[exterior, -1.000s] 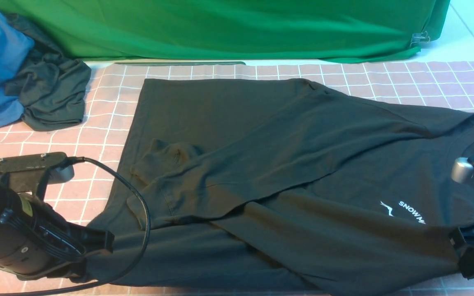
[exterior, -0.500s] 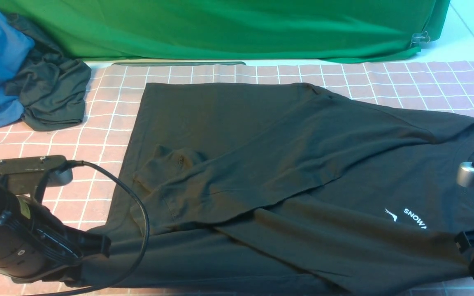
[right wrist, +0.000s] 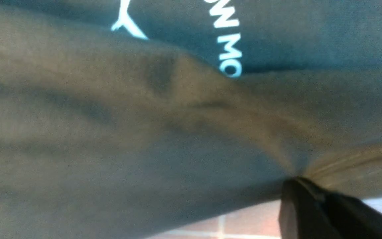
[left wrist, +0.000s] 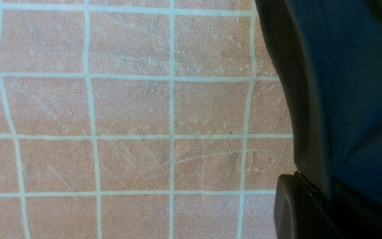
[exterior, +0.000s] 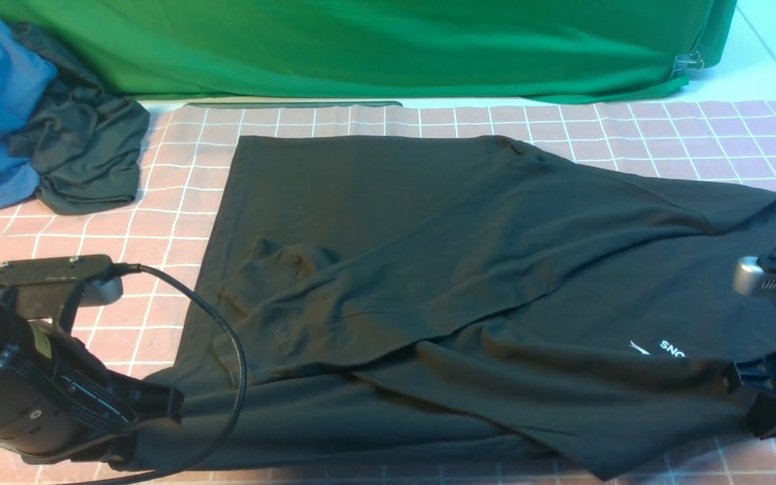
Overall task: Fold a long-sleeved shirt over a pink coffee tablecloth.
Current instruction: 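Grasp the near edge of the shirt at its hem and shoulder corners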
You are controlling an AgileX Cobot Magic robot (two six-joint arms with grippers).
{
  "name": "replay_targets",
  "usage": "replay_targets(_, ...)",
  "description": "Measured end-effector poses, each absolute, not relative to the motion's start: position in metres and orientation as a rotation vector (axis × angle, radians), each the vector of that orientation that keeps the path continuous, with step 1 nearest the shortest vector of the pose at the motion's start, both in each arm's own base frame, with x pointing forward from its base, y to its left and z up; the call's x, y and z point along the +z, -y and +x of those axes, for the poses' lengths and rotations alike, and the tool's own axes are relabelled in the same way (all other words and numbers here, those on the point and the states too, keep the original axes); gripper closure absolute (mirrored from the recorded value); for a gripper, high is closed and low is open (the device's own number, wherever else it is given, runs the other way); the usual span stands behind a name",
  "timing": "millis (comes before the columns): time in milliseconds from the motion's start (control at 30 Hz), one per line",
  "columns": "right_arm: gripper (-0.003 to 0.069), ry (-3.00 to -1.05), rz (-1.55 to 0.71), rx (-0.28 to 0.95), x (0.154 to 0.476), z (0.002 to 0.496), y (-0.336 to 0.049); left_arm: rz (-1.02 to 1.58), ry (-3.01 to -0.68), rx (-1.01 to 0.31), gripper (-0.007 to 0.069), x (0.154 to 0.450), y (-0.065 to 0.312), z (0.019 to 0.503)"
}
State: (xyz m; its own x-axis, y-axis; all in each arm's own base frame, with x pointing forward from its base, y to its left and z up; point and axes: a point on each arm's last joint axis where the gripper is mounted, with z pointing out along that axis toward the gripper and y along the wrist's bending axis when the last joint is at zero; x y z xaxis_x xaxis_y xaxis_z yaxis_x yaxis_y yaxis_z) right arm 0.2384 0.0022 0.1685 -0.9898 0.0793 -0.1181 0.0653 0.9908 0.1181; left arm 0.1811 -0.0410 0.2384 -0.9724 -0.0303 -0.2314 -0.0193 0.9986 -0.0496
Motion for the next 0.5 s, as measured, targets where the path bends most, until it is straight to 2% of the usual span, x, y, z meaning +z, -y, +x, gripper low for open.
replay_targets(33, 0.048, -3.013, 0.106, 0.168, 0.168, 0.238, -0.002, -0.037, -2.906, -0.07, 0.058, 0.238, 0.041, 0.181)
replay_targets(67, 0.047, -3.015, 0.107, 0.167, 0.168, 0.238, -0.002, -0.038, -2.906, -0.07, 0.058, 0.238, 0.041, 0.181)
replay_targets(167, 0.0256, -3.064, 0.133, 0.178, 0.172, 0.231, -0.003, -0.038, -2.907, -0.07, 0.058, 0.238, 0.041, 0.181)
replay_targets(233, 0.0177, -3.11, 0.122, 0.196, 0.178, 0.223, -0.004, -0.038, -2.907, -0.07, 0.058, 0.238, 0.041, 0.181)
replay_targets(367, 0.0135, -3.105, 0.102, 0.256, 0.197, 0.209, -0.008, -0.038, -2.907, -0.07, 0.058, 0.238, 0.041, 0.181)
replay_targets(500, 0.0128, -3.008, 0.148, 0.42, 0.203, 0.197, -0.018, -0.038, -2.907, -0.07, 0.058, 0.238, 0.041, 0.181)
